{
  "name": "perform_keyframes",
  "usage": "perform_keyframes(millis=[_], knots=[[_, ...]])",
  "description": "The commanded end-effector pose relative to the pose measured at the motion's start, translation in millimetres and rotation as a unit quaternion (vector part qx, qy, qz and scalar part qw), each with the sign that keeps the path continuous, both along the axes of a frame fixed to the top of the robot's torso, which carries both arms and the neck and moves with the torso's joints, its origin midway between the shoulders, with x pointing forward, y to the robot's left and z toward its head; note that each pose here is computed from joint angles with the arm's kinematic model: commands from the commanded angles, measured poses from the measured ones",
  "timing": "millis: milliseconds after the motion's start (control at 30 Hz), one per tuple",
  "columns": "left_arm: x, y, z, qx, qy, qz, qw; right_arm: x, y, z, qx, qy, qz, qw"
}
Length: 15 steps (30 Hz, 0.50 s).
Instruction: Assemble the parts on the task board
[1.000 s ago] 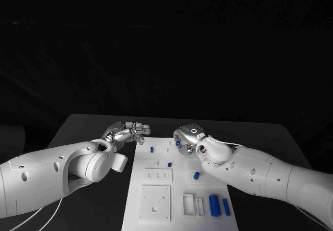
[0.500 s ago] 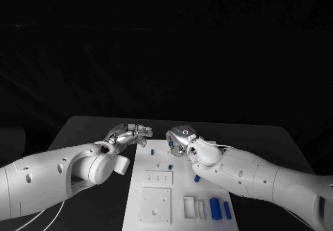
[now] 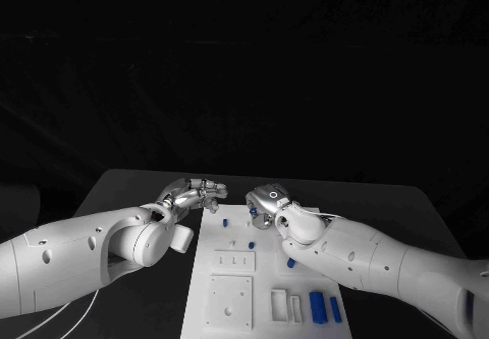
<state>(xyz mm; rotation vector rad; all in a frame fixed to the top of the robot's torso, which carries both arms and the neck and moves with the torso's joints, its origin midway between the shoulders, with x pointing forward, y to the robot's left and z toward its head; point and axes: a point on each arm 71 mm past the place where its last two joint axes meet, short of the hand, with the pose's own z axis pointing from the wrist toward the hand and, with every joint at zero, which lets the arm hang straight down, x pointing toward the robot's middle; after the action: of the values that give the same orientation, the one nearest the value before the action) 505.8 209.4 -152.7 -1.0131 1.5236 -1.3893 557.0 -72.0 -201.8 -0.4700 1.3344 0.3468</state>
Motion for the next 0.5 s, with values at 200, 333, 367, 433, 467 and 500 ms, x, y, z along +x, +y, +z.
perform_keyframes(millis=[200, 333, 367, 433, 467, 500], knots=[[-0.8, -4.9, 3.3, -0.004, -0.005, -0.012, 1.000, 0.8, 3.1, -0.7, -0.012, 0.001, 0.001, 1.000], [-1.0, -6.0, 4.6, -0.004, -0.006, -0.014, 1.000, 2.4, 2.7, -1.1, -0.012, 0.001, -0.001, 1.000], [-0.9, -6.5, 4.9, -0.004, -0.006, -0.014, 1.000, 2.9, 2.7, -1.2, -0.012, 0.001, -0.002, 1.000], [-1.0, -6.6, 5.3, -0.004, -0.007, -0.014, 1.000, 3.0, 3.2, -1.4, -0.012, 0.002, -0.002, 1.000], [-1.1, -6.4, 5.5, -0.004, -0.007, -0.014, 1.000, 3.1, 3.5, -1.4, -0.012, 0.002, -0.002, 1.000], [-1.2, -6.3, 5.9, -0.004, -0.007, -0.014, 1.000, 3.2, 3.9, -1.4, -0.011, 0.002, -0.002, 1.000]])
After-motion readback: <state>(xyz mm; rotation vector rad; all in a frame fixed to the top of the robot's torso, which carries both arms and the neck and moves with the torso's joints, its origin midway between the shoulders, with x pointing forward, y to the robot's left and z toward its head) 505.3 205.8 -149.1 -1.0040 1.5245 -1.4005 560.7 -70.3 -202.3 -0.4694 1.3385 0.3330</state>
